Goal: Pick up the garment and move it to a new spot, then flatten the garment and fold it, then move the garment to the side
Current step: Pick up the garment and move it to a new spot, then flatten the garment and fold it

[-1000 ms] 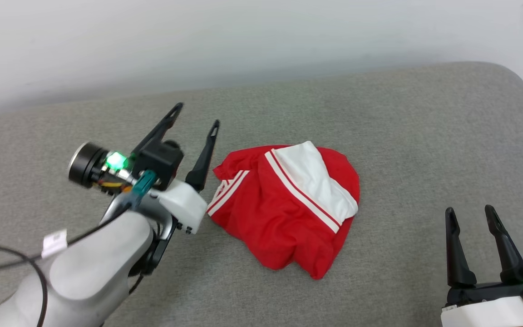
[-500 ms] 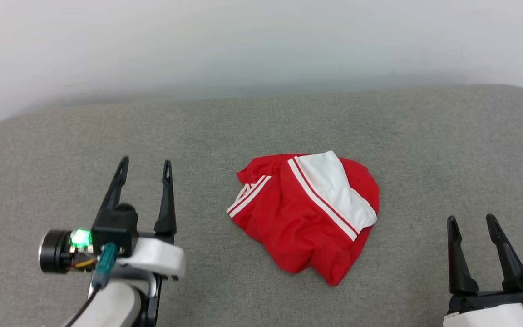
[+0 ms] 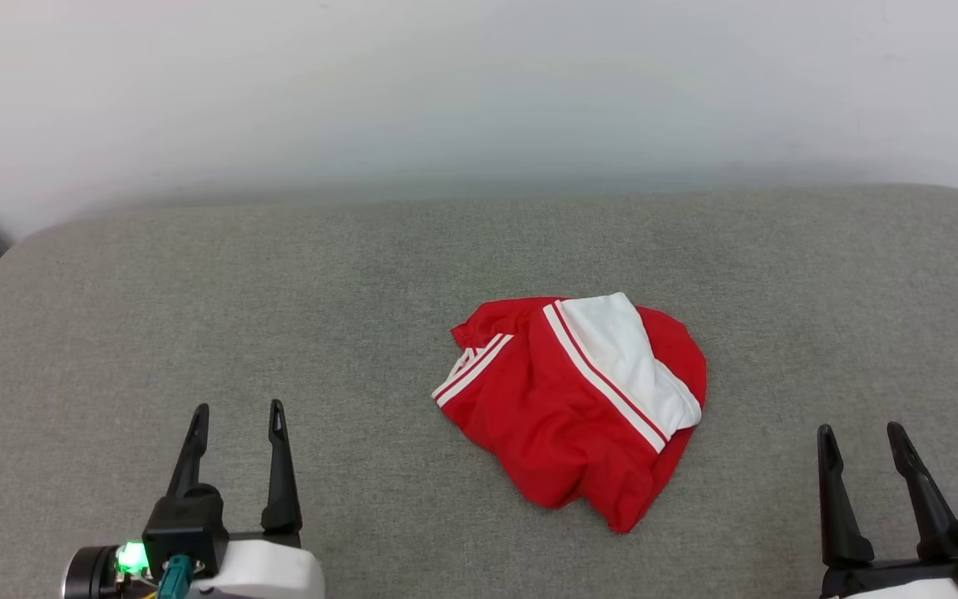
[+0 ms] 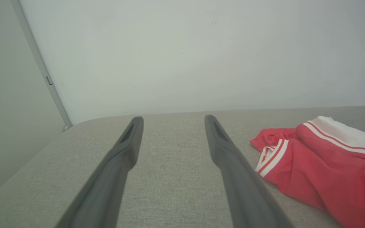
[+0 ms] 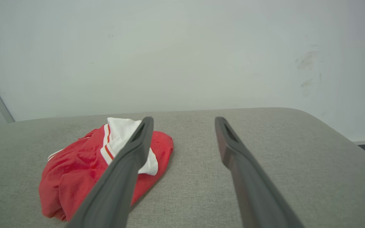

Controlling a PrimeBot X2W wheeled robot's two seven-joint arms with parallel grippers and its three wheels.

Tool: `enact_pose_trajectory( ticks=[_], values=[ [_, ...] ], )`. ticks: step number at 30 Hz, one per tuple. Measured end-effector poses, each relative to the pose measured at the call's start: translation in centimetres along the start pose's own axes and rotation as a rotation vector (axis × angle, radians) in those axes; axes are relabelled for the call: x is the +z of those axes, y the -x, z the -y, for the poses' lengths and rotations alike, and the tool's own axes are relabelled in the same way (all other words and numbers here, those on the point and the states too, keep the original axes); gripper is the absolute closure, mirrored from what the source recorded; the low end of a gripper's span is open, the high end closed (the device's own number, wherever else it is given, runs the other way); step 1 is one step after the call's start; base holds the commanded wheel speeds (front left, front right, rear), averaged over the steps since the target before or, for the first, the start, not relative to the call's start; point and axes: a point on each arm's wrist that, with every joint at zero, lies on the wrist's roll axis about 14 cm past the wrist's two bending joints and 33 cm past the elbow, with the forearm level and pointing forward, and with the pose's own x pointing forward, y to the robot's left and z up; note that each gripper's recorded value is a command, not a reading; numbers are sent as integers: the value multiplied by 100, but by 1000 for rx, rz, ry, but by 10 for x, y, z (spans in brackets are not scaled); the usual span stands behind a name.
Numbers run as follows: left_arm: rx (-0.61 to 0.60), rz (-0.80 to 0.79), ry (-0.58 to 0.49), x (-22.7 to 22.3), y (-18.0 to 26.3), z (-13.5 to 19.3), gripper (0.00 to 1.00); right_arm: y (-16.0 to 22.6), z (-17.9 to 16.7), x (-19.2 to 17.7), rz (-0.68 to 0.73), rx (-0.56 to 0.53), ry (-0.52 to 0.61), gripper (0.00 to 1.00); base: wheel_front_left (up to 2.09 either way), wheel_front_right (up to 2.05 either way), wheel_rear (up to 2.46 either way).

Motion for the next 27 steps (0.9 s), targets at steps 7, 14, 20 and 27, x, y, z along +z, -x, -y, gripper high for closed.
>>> enact_pose_trajectory(
  ticks=[7, 14, 20, 27],
  values=[
    [-2, -13, 26, -6, 13, 1, 0, 5, -3, -3, -12, 6, -13, 0, 0, 0, 0],
    [-7, -22, 25, -12, 18, 0, 0, 10, -7, -8, -30, 16, -24, 0, 0, 0, 0],
    [-26, -28, 34, -14, 21, 5, 0, 11, -11, -10, -35, 28, -29, 0, 0, 0, 0],
    [-33, -30, 42, -16, 22, 5, 0, 12, -13, -10, -36, 33, -33, 0, 0, 0, 0]
  ],
)
